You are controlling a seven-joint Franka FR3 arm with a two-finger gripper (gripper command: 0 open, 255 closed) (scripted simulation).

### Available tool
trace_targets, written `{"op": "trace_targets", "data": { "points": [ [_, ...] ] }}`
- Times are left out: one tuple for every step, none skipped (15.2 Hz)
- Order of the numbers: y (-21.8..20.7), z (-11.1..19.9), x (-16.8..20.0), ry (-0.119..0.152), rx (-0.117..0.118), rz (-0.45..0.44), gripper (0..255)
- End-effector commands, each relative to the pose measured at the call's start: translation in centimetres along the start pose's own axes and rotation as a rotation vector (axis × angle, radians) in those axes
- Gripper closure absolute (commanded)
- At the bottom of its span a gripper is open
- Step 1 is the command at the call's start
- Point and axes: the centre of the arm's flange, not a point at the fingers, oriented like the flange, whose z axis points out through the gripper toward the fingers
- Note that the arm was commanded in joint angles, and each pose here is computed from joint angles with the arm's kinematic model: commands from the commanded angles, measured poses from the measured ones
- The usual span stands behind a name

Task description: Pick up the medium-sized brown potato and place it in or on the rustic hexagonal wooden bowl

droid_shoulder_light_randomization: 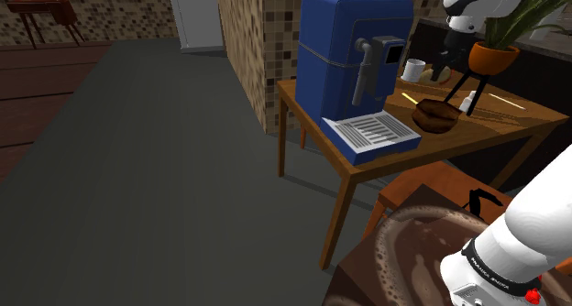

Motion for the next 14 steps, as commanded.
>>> {"op": "trace_targets", "data": {
  "points": [
    [-0.8,0.1,-2.7,0.0,0.0,-0.002,255],
    [-1.1,0.1,-4.0,0.0,0.0,-0.002,255],
    [-1.3,0.0,-5.2,0.0,0.0,-0.002,255],
    [-1.7,-0.1,-7.1,0.0,0.0,-0.002,255],
    [-1.7,0.5,-7.1,0.0,0.0,-0.002,255],
    [-1.8,1.0,-7.2,0.0,0.0,-0.002,255],
    [-1.8,1.5,-7.2,0.0,0.0,-0.002,255],
    [-1.8,2.0,-7.2,0.0,0.0,-0.002,255],
    [-1.8,2.6,-7.2,0.0,0.0,-0.002,255],
    [-1.8,3.1,-7.2,0.0,0.0,-0.002,255],
    [-1.8,3.6,-7.2,0.0,0.0,-0.002,255],
    [-1.9,4.1,-7.3,0.0,0.0,-0.002,255],
    [-1.9,4.7,-7.3,0.0,0.0,-0.002,255],
    [-1.9,5.2,-7.3,0.0,0.0,-0.002,255]
  ]
}}
